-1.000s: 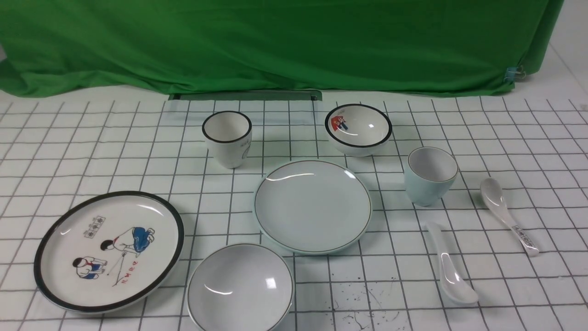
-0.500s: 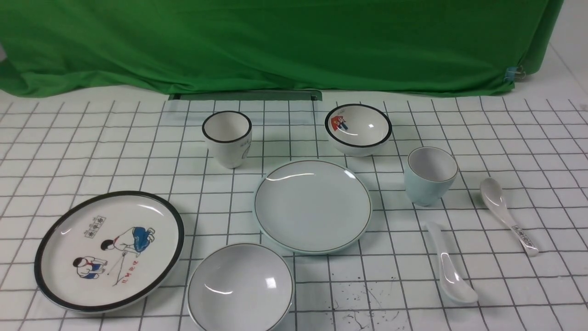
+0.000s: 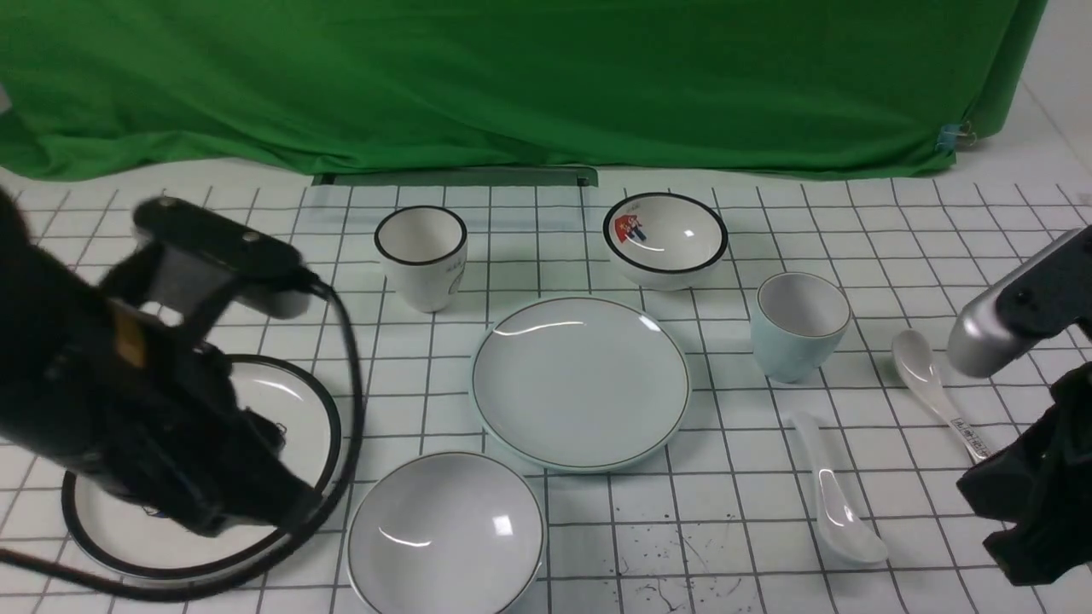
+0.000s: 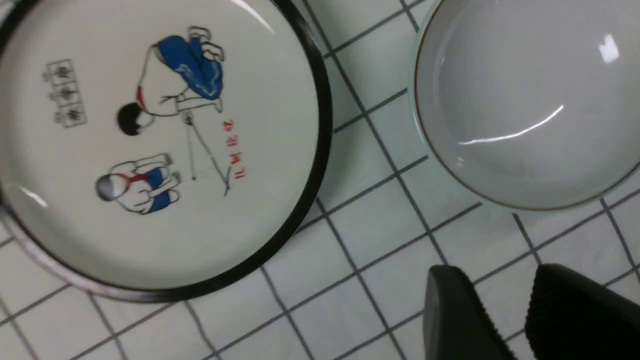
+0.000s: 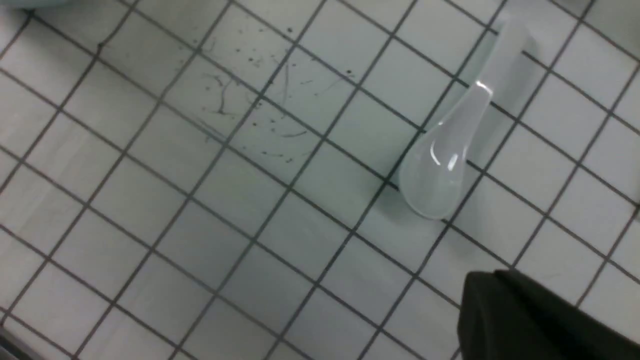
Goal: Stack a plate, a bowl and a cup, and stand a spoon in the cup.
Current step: Use the left arm to grab a blue rice bowl, then use the left arm to put the blue rice bowl into the blue large plate in the middle, then use the right arm to grab a blue teacup
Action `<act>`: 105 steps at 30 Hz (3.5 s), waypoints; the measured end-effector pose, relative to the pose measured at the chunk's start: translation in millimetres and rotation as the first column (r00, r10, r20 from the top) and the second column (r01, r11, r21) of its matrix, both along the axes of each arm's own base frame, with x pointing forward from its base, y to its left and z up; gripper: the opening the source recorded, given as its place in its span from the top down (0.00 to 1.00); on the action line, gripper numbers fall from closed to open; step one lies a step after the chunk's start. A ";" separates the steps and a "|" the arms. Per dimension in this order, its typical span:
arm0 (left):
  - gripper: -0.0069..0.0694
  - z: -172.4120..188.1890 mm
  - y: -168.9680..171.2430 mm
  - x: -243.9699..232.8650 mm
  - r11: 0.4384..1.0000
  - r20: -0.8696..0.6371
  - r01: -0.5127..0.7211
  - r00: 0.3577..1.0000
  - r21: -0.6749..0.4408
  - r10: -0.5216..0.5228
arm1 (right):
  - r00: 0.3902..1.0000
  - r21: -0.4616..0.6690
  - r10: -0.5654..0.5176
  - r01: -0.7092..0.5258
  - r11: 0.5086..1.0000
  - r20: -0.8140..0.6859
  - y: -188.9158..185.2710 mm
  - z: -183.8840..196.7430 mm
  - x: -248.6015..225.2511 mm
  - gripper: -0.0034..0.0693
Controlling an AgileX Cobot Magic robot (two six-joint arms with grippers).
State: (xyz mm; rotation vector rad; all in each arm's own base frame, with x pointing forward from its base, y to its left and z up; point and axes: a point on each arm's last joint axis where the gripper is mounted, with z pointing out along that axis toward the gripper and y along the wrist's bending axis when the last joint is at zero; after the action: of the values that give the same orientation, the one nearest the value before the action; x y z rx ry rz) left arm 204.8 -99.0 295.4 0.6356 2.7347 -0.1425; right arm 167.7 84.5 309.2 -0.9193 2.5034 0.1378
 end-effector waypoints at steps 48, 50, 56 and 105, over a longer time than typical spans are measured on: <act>0.92 -41.2 -82.3 171.7 0.985 0.045 0.080 0.996 -0.152 -0.074 | 0.991 0.036 0.049 -0.054 0.998 0.126 9.4 12.6 7.2 0.92; 0.92 -58.3 -87.4 184.3 0.988 0.010 0.080 0.997 -0.134 -0.080 | 0.990 0.034 0.056 -0.061 0.998 0.130 9.4 17.2 7.2 0.92; 0.92 -73.4 -94.9 208.6 0.991 0.009 0.069 0.998 -0.114 -0.069 | 0.985 0.042 0.061 -0.069 0.997 0.159 10.1 29.3 8.4 0.92; 0.96 29.1 10.6 7.9 0.994 0.313 -0.004 0.949 -0.106 0.037 | 0.976 -0.124 -0.216 0.209 0.970 -0.043 26.0 -99.2 248.8 0.65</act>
State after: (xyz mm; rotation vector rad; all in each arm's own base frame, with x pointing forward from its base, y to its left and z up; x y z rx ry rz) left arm 212.7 -88.4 324.5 0.5480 2.4076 -0.1627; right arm 416.5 110.5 210.0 -0.6939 2.6671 -0.0563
